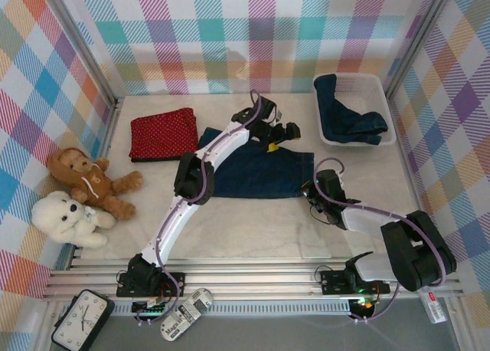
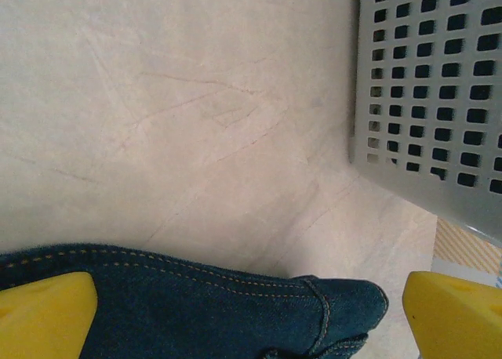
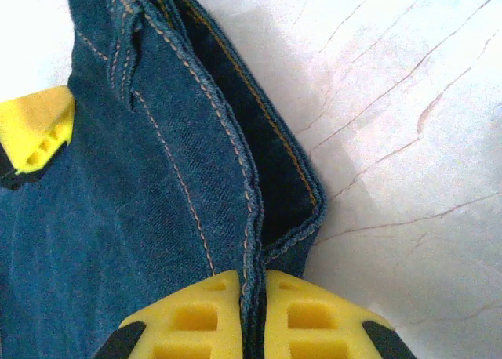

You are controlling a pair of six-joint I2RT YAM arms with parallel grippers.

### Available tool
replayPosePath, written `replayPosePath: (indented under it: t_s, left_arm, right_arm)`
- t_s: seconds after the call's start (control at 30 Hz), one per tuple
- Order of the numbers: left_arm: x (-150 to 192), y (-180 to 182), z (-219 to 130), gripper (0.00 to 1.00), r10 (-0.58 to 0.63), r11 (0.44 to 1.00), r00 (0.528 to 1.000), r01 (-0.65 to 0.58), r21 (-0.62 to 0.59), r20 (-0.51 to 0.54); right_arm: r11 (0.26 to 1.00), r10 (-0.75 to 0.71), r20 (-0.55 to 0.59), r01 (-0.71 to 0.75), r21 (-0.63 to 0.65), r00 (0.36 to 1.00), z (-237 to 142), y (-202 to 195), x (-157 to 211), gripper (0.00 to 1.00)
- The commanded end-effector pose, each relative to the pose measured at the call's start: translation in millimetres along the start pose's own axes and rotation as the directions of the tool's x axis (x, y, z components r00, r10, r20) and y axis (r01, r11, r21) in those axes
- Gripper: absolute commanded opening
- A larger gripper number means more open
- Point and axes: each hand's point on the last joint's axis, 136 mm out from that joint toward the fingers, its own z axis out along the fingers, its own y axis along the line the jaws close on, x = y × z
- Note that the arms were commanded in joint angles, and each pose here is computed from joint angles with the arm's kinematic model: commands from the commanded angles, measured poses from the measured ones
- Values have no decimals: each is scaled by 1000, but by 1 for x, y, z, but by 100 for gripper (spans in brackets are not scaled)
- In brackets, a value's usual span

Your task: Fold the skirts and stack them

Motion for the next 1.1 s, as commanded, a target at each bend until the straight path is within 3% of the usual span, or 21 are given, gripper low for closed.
replayPosePath:
  t_s: [0.0,0.1,0.23,0.47,0.67,0.73,0.93,1.07]
  left_arm:
    - [-14,2,-23,100,46,998,998,-44,-41,34]
    - [-27,-14,-65,100,76,996,994,-73,-49,77]
    - [-32,-5,-130,100,102,977,985,-72,-200,140]
    - [11,94,-210,100,-69,901,975,153,-407,213]
    - [72,181,-238,98,-235,841,953,297,-451,190]
    - [90,197,-233,90,-265,828,952,306,-470,153]
    - [120,220,-201,53,-343,824,936,338,-455,75]
    - [130,234,-192,27,-364,808,930,345,-477,56]
  right_arm:
    - [998,-50,-7,50,-27,999,-7,5,0,0]
    - [996,-81,-3,81,-26,997,-14,1,1,0]
    - [991,-134,22,134,20,991,-33,-15,-3,0]
    - [930,-358,73,362,-60,931,-70,7,-11,0]
    - [825,-555,50,557,-99,830,-87,32,-10,0]
    - [791,-596,44,595,-145,802,-89,47,-7,0]
    - [646,-731,60,718,-260,679,-87,115,4,0]
    - [484,-837,66,792,-373,543,-78,178,33,0]
